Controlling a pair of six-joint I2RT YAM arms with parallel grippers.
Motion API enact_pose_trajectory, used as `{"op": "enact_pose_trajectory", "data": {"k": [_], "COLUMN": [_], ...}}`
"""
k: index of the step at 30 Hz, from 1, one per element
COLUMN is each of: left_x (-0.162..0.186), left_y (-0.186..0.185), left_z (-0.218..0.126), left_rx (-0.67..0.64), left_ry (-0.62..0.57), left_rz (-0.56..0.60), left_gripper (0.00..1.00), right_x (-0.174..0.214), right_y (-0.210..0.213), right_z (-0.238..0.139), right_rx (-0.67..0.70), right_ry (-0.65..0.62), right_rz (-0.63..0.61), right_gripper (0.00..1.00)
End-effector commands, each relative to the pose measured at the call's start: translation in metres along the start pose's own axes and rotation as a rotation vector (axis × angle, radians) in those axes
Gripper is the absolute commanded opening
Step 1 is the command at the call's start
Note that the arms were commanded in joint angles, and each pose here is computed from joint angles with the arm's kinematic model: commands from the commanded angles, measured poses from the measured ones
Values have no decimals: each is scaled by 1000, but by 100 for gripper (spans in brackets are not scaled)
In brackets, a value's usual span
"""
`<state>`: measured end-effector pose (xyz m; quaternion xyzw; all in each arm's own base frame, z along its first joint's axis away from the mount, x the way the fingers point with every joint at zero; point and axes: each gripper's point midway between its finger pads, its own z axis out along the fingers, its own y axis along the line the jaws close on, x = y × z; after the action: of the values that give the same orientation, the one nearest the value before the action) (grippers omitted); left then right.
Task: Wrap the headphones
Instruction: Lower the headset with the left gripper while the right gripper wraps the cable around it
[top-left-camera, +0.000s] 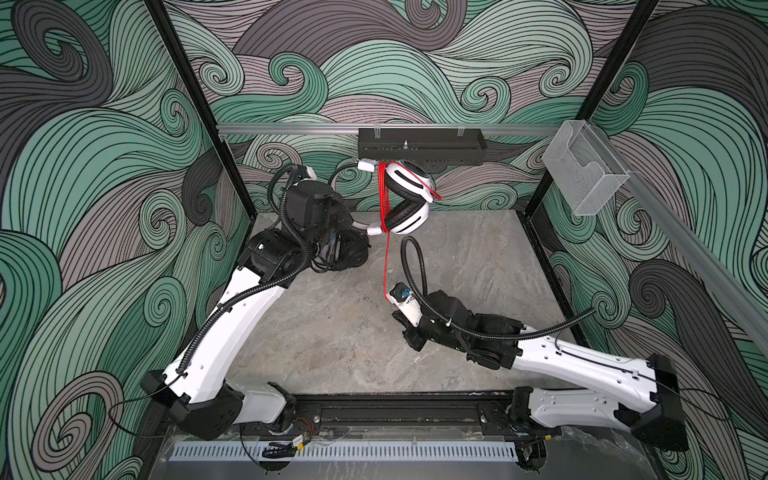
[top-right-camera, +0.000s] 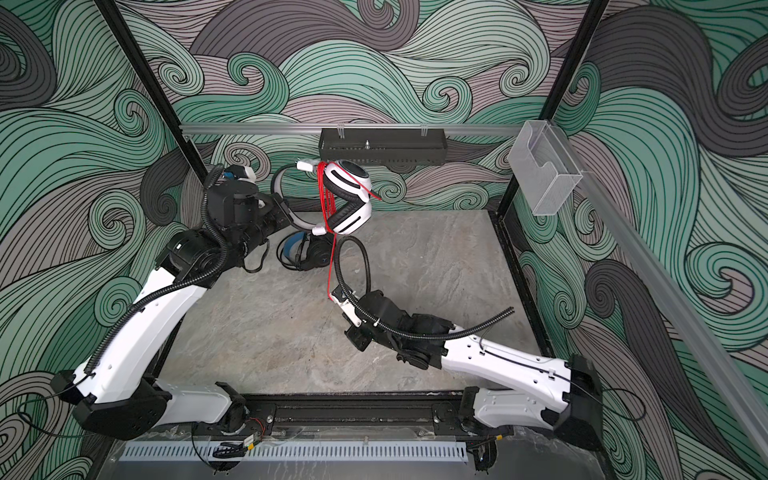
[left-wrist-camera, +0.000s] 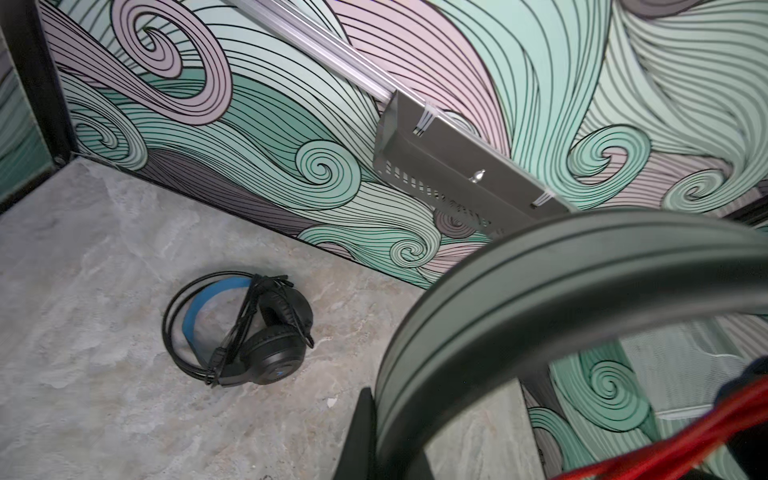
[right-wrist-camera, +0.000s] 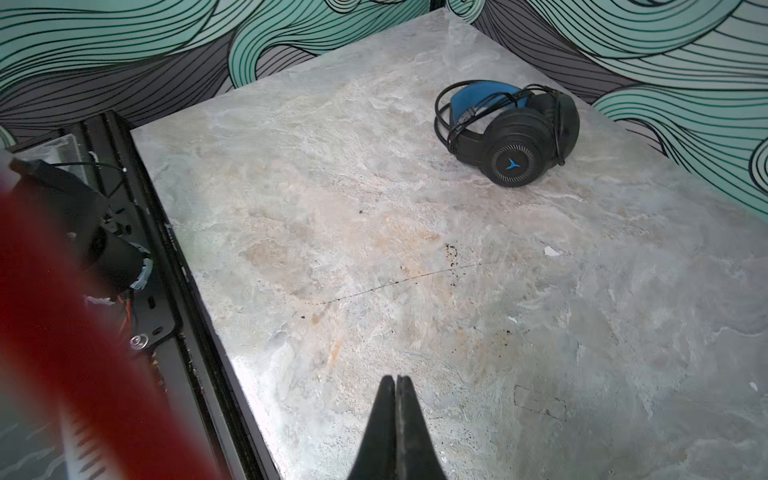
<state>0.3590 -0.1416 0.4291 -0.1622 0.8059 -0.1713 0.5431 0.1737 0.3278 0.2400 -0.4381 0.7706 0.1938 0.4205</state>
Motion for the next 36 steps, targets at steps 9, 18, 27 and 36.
{"op": "enact_pose_trajectory", "data": {"k": [9,18,27,36], "left_x": [36,100,143,165], "left_y": [36,56,64,47], "left_z": [26,8,-18,-48], "left_rx": [-227,-158,4,266], "left_ry": [24,226,405,431], "left_rz": [419,602,705,731], "left_gripper": [0,0,0,0], "right_x": [-43,-70,-76,-76], "right_y": [10,-7,-71,-108], "right_z": [-32,-51,-64,-63], "right_rx": [-53,-36,209,274], "right_ry": [148,239,367,394], "right_rz": [-208,-321,-556,-490], "right_gripper": [0,0,0,0]}}
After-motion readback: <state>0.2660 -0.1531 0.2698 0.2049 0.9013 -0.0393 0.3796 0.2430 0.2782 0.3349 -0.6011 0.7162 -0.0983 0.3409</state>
